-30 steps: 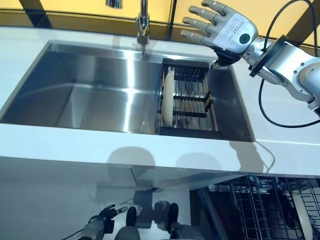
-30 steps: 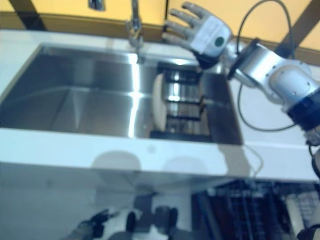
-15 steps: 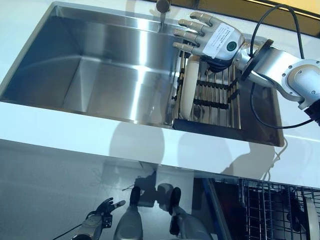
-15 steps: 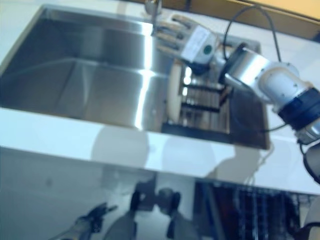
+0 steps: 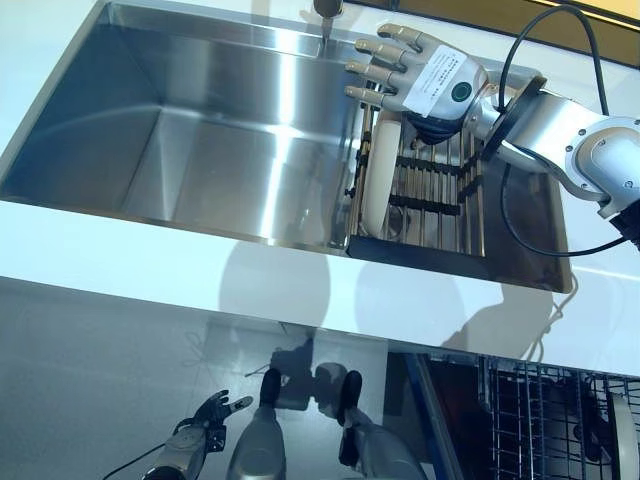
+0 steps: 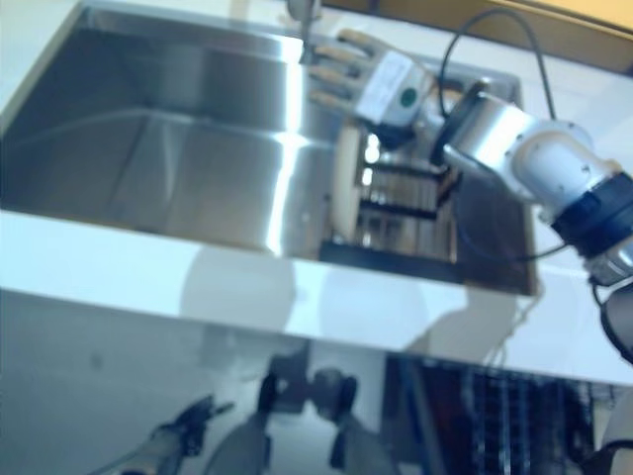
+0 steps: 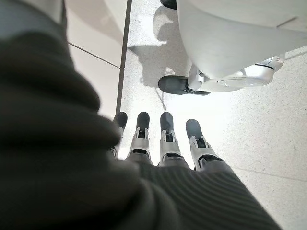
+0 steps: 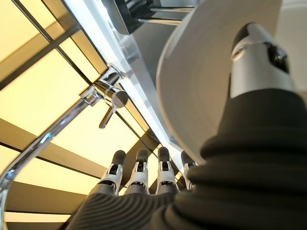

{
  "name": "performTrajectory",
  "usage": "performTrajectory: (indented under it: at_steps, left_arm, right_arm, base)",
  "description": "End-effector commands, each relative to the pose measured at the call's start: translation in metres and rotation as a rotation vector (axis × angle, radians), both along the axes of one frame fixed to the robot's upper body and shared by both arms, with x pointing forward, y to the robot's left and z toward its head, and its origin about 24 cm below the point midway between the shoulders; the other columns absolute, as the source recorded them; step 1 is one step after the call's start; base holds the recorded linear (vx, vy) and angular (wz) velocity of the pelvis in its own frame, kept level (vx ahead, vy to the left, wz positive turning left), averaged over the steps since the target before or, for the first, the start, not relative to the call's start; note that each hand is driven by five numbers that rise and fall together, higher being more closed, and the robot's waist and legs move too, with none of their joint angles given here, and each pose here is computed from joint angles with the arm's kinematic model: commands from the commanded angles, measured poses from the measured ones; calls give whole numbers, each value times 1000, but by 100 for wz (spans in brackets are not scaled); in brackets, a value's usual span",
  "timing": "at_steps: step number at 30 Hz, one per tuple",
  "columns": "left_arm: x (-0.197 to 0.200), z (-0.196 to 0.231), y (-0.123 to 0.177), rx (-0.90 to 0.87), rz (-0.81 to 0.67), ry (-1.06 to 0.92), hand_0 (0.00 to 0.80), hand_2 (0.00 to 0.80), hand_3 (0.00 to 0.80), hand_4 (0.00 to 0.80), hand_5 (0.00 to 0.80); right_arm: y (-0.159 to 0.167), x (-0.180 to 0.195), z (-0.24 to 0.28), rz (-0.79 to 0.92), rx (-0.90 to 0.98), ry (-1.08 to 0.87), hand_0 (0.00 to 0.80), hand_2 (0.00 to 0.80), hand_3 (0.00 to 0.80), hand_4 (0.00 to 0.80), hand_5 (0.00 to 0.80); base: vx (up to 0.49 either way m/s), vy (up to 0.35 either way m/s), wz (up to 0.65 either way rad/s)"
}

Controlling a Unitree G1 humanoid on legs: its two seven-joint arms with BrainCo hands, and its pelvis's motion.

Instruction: Take plates into dishwasher

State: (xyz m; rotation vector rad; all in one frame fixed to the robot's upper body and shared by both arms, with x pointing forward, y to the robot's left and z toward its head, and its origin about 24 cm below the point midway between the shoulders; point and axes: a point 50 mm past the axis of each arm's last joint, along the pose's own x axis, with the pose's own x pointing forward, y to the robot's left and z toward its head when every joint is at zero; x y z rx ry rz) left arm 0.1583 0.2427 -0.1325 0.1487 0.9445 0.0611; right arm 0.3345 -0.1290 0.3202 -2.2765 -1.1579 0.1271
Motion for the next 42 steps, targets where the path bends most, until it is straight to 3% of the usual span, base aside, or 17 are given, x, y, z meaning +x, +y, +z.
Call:
performTrajectory:
  at_steps: [1, 20, 21, 22, 23, 24, 25, 42]
  left_arm:
    - [4, 4, 9, 10, 31, -29, 0, 0, 0, 0, 0]
    - [4, 4, 9, 2, 33, -36, 0, 0, 0, 0, 0]
    - [4, 4, 9, 2, 32, -36, 0, 0, 0, 0, 0]
    - [4, 4, 9, 1, 32, -38, 0, 0, 0, 0, 0]
    - [4, 5, 9, 1, 32, -38, 0, 0, 0, 0, 0]
    - [5, 5, 9, 0, 33, -40, 0, 0, 0, 0, 0]
    - [5, 5, 8, -1, 34, -40, 0, 0, 0, 0, 0]
    - [3, 4, 8, 0, 41, -39, 0, 0, 0, 0, 0]
  right_arm:
    - [5, -11, 20, 37, 15, -57, 0, 0, 0, 0, 0]
    - [12, -13, 6, 21, -74, 19, 0, 0, 0, 0, 0]
    - [12, -13, 3, 9, -89, 35, 41, 41, 41, 41, 41]
    - [12, -13, 1, 2, -102, 40, 235, 235, 235, 235, 235]
    - [13, -12, 0, 1, -110, 43, 361, 361, 361, 361, 361]
    - [13, -11, -4, -3, -136, 46, 709, 709, 709, 709, 709]
    - [13, -11, -5, -5, -146, 47, 800, 800, 800, 800, 800]
    - [0, 0, -6, -46, -171, -18, 800, 800, 800, 800, 800]
  base:
    - [0, 0, 0]
    - [0, 0, 0]
    - [0, 0, 0]
    - [0, 0, 0]
    - [0, 0, 0]
    - [0, 0, 0]
    - [0, 0, 0]
    - [0, 0, -1]
